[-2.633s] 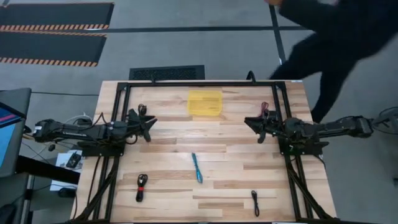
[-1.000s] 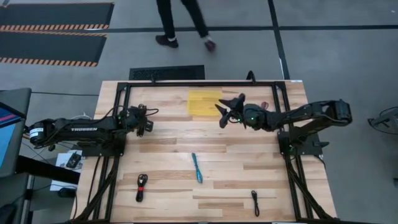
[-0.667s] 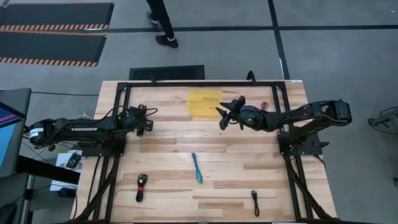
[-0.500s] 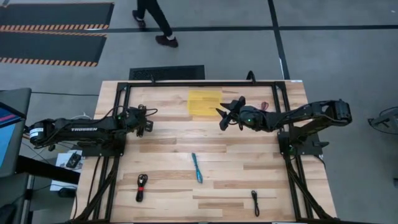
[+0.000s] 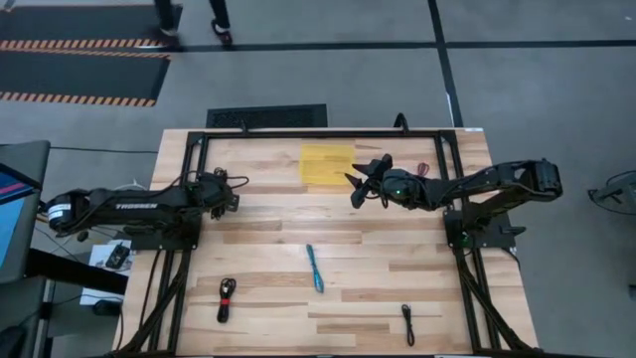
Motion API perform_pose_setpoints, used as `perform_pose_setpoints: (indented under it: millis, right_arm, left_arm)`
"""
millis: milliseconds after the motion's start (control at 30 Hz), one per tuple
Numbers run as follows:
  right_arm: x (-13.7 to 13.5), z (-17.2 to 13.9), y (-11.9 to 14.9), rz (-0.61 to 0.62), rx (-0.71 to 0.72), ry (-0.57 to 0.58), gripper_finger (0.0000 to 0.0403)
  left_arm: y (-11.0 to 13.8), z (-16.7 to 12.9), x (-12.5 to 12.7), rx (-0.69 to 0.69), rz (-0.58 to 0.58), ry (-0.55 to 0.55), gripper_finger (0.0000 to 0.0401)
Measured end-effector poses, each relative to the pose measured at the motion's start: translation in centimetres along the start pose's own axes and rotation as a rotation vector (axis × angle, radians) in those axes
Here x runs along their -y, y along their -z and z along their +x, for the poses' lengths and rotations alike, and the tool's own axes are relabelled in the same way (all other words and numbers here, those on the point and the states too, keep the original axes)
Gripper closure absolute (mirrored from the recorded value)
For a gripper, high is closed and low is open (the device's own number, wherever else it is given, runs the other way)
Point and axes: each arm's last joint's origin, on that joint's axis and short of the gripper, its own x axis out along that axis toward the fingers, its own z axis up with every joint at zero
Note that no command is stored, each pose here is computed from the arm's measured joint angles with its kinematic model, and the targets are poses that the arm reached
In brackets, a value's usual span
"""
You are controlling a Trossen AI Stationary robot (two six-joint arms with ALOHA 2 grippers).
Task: Pick and place USB-C Cables
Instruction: Put the top black charger cable into the yellow container
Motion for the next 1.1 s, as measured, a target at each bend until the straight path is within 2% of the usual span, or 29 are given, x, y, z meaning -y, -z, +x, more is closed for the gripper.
perform_pose_setpoints:
  millis: [233,367,533,700,867,1000,1100]
  right_arm:
    - [0.0,0.0,0.3,-0.016,-0.03,0.005,0.0207]
    - [0.1,0.0,0.6,-0.029,-0.054,0.009,0.0207]
    - [0.1,-0.1,0.7,-0.038,-0.068,0.012,0.0207]
    - [0.4,-1.0,-0.4,-0.055,-0.04,0.003,0.0207]
    - [1.0,-3.3,-2.3,-0.037,0.003,-0.013,0.0207]
    - [1.1,-5.2,-3.4,-0.044,0.027,-0.043,0.0207]
    - [1.0,-6.2,-4.0,-0.039,0.053,-0.07,0.0207]
  left_arm:
    - [0.3,1.2,0.7,-0.023,0.026,-0.072,0.031]
    - [0.1,1.8,1.5,0.012,0.082,-0.065,0.0339]
    - [-0.4,1.9,2.4,0.034,0.113,0.041,0.0364]
    - [-1.7,0.7,3.4,0.015,0.161,0.2,0.0359]
    - [-5.4,-2.8,5.6,0.19,0.251,0.332,0.0362]
    - [-9.4,-6.3,7.8,0.382,0.402,0.405,0.0364]
    - [-12.2,-8.0,9.8,0.496,0.544,0.393,0.0362]
